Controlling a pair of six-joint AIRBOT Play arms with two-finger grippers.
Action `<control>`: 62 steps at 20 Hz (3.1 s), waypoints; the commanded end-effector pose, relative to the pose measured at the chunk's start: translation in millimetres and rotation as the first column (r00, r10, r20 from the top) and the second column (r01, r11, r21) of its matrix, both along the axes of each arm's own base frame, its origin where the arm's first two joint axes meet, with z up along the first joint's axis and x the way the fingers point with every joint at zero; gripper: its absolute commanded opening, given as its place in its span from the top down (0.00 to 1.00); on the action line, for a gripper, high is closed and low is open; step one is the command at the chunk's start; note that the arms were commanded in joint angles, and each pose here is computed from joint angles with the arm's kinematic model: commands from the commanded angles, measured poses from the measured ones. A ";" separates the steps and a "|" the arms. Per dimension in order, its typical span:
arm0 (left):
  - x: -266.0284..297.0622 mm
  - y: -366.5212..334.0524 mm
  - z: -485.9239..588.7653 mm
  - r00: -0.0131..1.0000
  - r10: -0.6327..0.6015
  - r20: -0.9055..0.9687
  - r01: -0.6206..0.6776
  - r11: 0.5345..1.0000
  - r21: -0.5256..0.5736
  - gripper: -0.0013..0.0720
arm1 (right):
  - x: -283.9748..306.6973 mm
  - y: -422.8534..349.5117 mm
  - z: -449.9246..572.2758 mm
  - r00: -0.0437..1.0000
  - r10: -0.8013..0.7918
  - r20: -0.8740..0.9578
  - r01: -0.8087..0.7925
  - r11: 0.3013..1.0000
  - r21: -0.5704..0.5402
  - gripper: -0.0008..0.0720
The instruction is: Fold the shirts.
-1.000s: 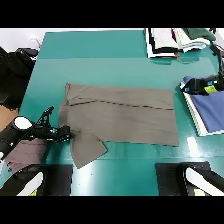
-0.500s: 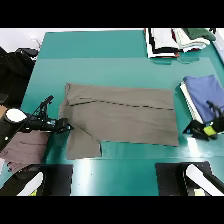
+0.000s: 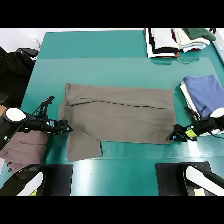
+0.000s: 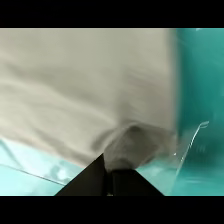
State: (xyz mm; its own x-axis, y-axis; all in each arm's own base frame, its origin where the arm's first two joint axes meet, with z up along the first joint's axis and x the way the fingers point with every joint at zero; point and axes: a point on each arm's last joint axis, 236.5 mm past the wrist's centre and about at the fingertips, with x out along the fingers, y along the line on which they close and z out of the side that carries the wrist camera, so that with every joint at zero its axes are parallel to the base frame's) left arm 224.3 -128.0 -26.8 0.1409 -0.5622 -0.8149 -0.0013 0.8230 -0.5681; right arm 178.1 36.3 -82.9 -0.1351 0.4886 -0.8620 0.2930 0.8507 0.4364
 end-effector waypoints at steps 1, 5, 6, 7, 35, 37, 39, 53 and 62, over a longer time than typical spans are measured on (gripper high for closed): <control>-24.7 0.2 1.4 0.996 -0.071 -0.061 0.072 0.997 0.007 0.95 | 14.6 6.9 19.4 0.983 0.163 0.089 -0.156 0.984 -0.084 0.96; -50.8 11.9 25.6 0.998 -0.051 -0.029 0.053 0.996 0.071 0.95 | 5.6 -10.9 57.0 0.953 0.255 0.163 -0.218 0.952 -0.216 0.96; -62.4 11.3 32.2 0.998 -0.050 -0.043 0.053 0.996 0.069 0.95 | -0.7 -18.8 64.5 0.947 0.275 0.164 -0.227 0.939 -0.258 0.96; -72.3 9.9 37.2 0.997 -0.051 -0.059 0.054 0.997 0.062 0.95 | -3.7 -26.2 69.9 0.942 0.288 0.175 -0.227 0.926 -0.300 0.96; 199.2 40.7 38.7 0.972 0.095 0.213 -0.126 0.982 0.139 0.36 | 257.1 -23.4 88.1 0.886 0.144 0.441 -0.100 0.988 -0.120 0.36; 192.9 36.9 42.5 0.979 0.074 0.189 -0.100 0.986 0.133 0.76 | 241.2 -45.6 79.2 0.912 0.089 0.400 -0.060 0.995 -0.085 0.36; 191.0 33.9 42.7 0.981 0.070 0.180 -0.093 0.988 0.121 0.94 | 218.3 -65.5 60.9 0.939 0.017 0.342 -0.011 1.000 -0.021 0.26; 183.4 -155.5 27.7 0.969 -0.008 0.246 0.014 1.000 -0.024 0.95 | 223.5 -19.1 7.7 0.929 -0.046 0.368 -0.036 0.976 0.213 0.94; 188.0 -246.0 -15.6 0.968 -0.158 0.193 0.167 0.986 -0.030 0.95 | 250.1 43.9 212.8 0.717 0.156 0.679 -0.282 0.956 0.078 0.96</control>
State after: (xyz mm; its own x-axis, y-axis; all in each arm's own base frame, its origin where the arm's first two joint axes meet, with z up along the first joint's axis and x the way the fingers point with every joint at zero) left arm 414.2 -353.5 -25.8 0.2368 -0.6236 -0.7450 0.2296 0.7811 -0.5807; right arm 429.8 52.7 64.3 0.2594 0.6590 -0.7060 -0.2054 0.7520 0.6264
